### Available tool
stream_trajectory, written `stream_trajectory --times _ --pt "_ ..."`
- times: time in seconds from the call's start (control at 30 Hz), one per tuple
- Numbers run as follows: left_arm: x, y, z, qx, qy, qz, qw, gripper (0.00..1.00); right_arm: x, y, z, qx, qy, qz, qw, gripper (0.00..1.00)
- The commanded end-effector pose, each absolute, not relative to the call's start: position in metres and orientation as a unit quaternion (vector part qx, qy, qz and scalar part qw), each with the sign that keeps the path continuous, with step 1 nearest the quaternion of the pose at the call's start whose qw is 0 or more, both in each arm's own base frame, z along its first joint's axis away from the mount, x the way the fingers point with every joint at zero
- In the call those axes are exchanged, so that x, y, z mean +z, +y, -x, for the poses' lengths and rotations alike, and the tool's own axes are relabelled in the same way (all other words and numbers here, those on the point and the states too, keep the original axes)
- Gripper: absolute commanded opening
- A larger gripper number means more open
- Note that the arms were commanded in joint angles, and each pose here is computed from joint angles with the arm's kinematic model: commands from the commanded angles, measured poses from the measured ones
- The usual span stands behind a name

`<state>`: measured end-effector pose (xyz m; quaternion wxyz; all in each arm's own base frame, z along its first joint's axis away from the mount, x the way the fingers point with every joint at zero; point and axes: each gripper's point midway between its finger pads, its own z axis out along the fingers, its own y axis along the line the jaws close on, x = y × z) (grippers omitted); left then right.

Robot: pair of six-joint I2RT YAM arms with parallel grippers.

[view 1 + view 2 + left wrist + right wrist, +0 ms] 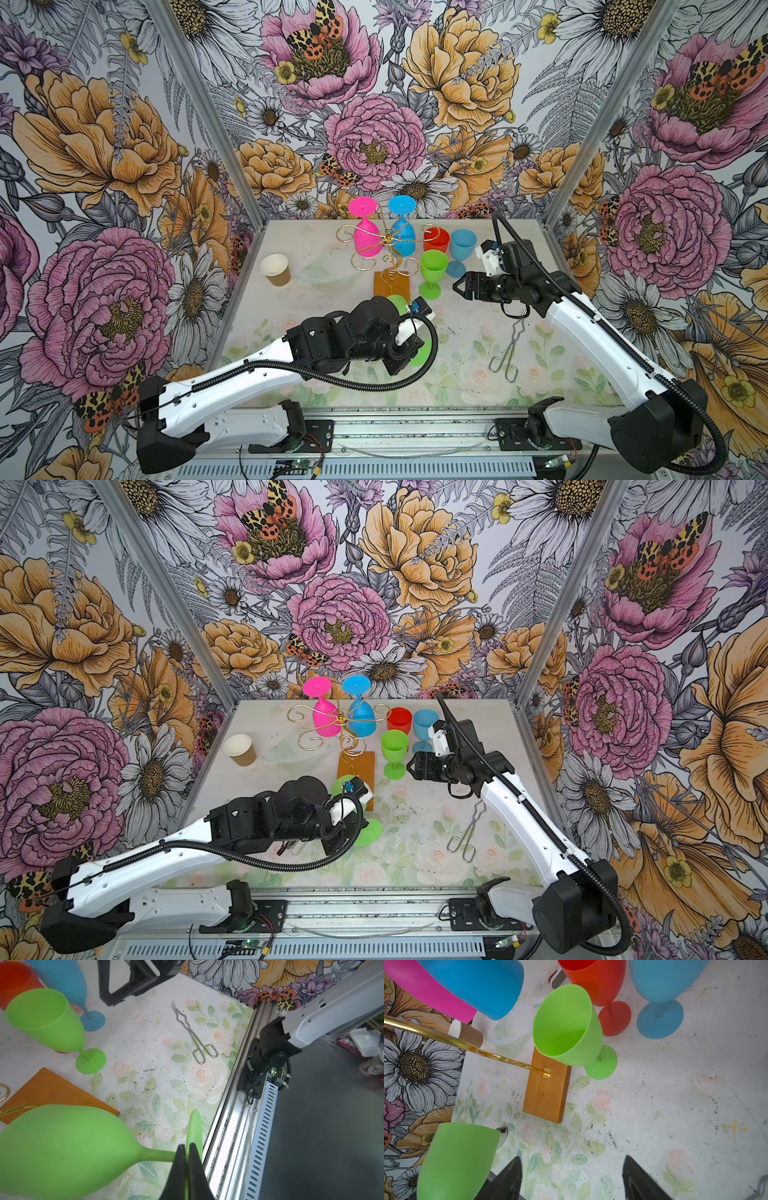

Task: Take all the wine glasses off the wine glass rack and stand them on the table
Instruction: 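Swing the held green glass to the table front center with the left gripper, then grasp the green glass bowl with the right gripper while the left holds the foot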

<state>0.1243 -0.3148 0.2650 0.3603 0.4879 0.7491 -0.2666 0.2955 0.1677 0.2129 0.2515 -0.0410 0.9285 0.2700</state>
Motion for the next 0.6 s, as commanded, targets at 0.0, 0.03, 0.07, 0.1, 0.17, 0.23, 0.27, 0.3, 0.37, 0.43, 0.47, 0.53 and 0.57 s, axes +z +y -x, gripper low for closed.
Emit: stream_trajectory --times 0.0,0.03,0.07,0.1,0.17,0.23,0.27,0.3,0.37,0.43,0.47,0.53,0.57 --pt "0.268 -0.329 -0.123 -0.214 0.67 -0.569 0.426 0.0 0.227 0.177 -0.29 0.291 0.921 0.059 0.253 0.77" --pt "0.264 -0.33 -0.122 -0.192 0.658 -0.584 0.434 0.0 0.229 0.179 -0.291 0.297 0.919 0.061 0.252 0.77" --pt "0.261 -0.331 -0.121 -0.176 0.648 -0.596 0.44 0.0 0.232 0.181 -0.291 0.303 0.917 0.063 0.251 0.77" --pt "0.258 -0.333 -0.12 -0.154 0.635 -0.612 0.447 0.0 0.237 0.183 -0.292 0.308 0.915 0.064 0.254 0.77" --pt "0.25 -0.335 -0.119 -0.11 0.612 -0.636 0.456 0.0 0.245 0.186 -0.295 0.315 0.911 0.067 0.259 0.77" --pt "0.24 -0.335 -0.119 -0.075 0.592 -0.657 0.46 0.0 0.254 0.188 -0.299 0.319 0.907 0.062 0.266 0.76" --pt "0.235 -0.334 -0.12 -0.052 0.581 -0.668 0.463 0.0 0.26 0.189 -0.302 0.322 0.905 0.061 0.271 0.76" --pt "0.23 -0.334 -0.121 -0.032 0.571 -0.676 0.465 0.0 0.265 0.191 -0.303 0.326 0.903 0.062 0.274 0.76" --pt "0.222 -0.332 -0.124 0.011 0.551 -0.691 0.468 0.0 0.273 0.196 -0.304 0.333 0.899 0.067 0.278 0.76" --pt "0.215 -0.331 -0.127 0.049 0.53 -0.706 0.467 0.0 0.278 0.204 -0.302 0.347 0.894 0.076 0.271 0.76" --pt "0.211 -0.329 -0.129 0.07 0.519 -0.714 0.465 0.0 0.28 0.209 -0.3 0.357 0.892 0.081 0.265 0.75" --pt "0.206 -0.328 -0.134 0.101 0.502 -0.723 0.464 0.0 0.28 0.218 -0.296 0.37 0.889 0.092 0.252 0.75" --pt "0.204 -0.326 -0.137 0.116 0.494 -0.727 0.463 0.0 0.28 0.222 -0.293 0.375 0.888 0.098 0.247 0.74"
